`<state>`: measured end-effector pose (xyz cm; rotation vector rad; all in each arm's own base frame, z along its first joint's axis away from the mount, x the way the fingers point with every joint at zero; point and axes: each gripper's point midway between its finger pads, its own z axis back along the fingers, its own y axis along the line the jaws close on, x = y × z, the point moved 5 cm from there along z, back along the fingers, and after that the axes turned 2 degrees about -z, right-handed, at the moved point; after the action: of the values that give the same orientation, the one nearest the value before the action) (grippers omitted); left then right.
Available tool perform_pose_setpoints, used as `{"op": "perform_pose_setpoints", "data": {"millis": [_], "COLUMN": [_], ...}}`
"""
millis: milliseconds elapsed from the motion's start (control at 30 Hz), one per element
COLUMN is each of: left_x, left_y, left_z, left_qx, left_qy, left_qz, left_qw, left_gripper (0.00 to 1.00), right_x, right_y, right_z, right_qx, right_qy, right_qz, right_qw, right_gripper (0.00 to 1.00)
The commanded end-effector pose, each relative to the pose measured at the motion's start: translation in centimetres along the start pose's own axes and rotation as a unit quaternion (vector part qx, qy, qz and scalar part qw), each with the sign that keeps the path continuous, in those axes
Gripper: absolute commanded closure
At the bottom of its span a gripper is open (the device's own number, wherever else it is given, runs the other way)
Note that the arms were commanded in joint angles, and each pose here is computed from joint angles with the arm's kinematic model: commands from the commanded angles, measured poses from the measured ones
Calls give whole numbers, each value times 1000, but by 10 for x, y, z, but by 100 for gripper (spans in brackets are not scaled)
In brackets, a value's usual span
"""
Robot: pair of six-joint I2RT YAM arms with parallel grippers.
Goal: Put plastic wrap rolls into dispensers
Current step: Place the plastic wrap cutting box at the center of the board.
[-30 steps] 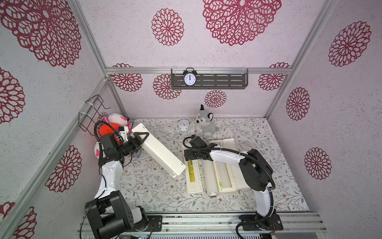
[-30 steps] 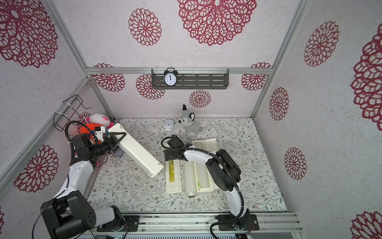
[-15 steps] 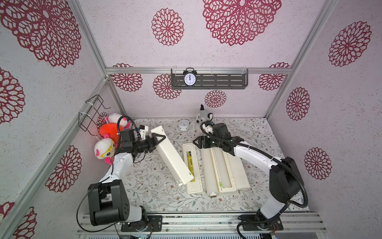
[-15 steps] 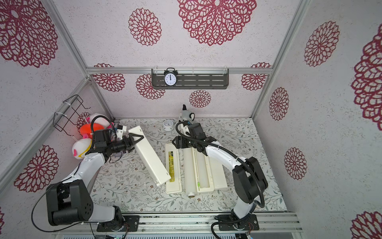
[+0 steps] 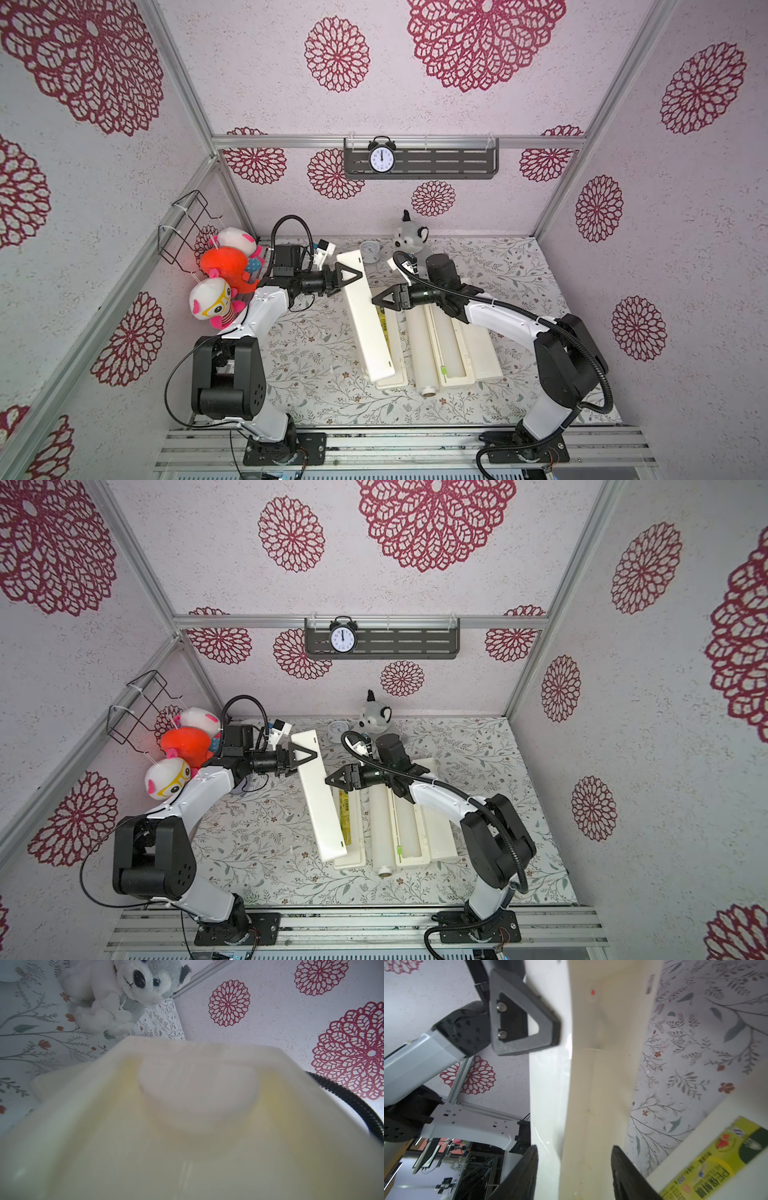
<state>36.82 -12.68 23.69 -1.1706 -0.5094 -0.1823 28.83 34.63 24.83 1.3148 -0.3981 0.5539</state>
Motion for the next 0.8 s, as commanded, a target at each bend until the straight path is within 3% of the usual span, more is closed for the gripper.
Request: {"op": "perform_pose_setpoints", "data": {"millis": [0,167,267,400,433,500,600,767], "left_x": [0,4,6,4,4,4,6,18], "left_y": [-6,-15,-19,-24,-25,-27,-28,-38], "left_z": [-9,-21,-21,-20,-20,-18,-13,4], "left_qx": [-34,-57,-68,-84,-88,-87,-78,-97], "left_qy": [24,40,42,44,45,43,32,-5], "left_qz": [-14,-27,-34,-44,-46,-49,-57,-74], "left_qw": [999,997,996,995,994,994,995,992], "left_gripper": [37,37,37,36,33,24,0,2], "right_x": [2,0,2,6,6,6,8,9], "right_y": [27,30,31,37,38,42,42,35], "right_z": [-12,-23,-24,-24,-24,-23,-21,-16], "right_qx": [76,92,105,142,149,159,157,146], "right_qy": [15,22,18,7,5,4,0,-8], "right_qz": [20,14,3,-13,-15,-16,-19,-31], "right_qw": [997,995,994,990,989,987,987,989], "right_gripper": [44,49,64,97,100,100,100,100]}}
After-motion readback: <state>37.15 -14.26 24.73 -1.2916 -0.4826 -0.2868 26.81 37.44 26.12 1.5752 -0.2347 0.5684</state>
